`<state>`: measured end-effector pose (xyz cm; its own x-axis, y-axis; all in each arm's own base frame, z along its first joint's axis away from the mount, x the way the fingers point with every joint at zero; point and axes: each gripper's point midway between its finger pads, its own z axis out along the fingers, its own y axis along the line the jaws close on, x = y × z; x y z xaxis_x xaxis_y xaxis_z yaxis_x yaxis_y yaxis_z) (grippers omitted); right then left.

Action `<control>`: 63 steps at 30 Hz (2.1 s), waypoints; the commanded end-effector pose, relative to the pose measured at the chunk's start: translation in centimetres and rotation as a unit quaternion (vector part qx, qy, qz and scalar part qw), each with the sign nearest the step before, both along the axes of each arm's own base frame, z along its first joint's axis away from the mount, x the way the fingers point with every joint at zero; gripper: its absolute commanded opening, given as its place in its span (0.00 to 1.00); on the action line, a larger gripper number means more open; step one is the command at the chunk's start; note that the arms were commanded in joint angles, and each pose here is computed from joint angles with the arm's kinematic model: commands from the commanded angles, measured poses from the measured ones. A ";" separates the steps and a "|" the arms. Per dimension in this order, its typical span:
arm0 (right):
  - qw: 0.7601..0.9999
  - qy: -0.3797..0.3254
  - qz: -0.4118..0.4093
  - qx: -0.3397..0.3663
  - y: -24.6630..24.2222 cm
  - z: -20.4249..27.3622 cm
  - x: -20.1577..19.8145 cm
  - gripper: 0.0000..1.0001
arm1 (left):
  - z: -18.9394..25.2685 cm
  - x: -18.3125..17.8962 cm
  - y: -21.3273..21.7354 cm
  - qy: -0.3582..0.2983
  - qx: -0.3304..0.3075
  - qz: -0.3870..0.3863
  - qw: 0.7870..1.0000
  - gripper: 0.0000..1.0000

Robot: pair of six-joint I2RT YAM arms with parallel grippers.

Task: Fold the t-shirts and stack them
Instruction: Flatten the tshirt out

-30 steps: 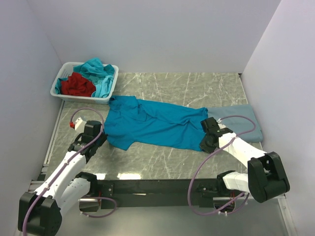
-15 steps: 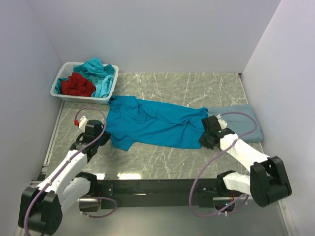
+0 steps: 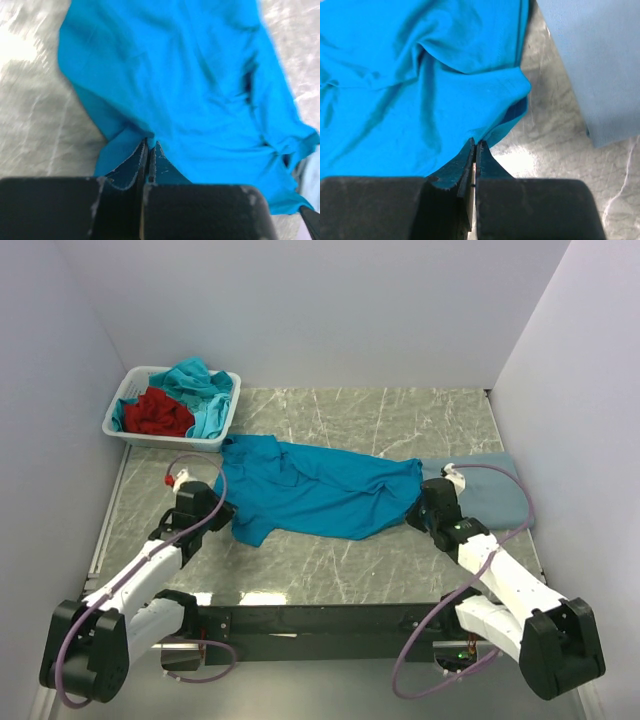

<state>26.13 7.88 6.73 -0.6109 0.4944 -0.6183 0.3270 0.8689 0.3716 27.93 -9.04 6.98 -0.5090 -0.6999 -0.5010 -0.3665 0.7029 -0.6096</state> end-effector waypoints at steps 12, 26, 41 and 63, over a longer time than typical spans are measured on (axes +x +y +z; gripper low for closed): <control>0.974 -0.225 -0.024 -0.009 -1.5 17.4 3.3 0.00 | 21.0 5.3 2.4 -0.232 0.033 0.058 0.971 0.01; 0.925 -0.379 -0.032 -0.012 -4.1 35.2 -1.2 0.00 | 42.5 2.4 4.1 -0.407 0.042 0.077 0.909 0.01; 0.872 -0.487 0.042 0.035 -4.5 45.4 -11.7 0.00 | 58.9 -11.6 6.1 -0.593 0.056 0.053 0.801 0.01; 0.902 -0.429 -0.047 -0.016 -6.6 39.9 -6.6 0.00 | 52.6 -2.3 4.2 -0.524 0.115 0.031 0.844 0.03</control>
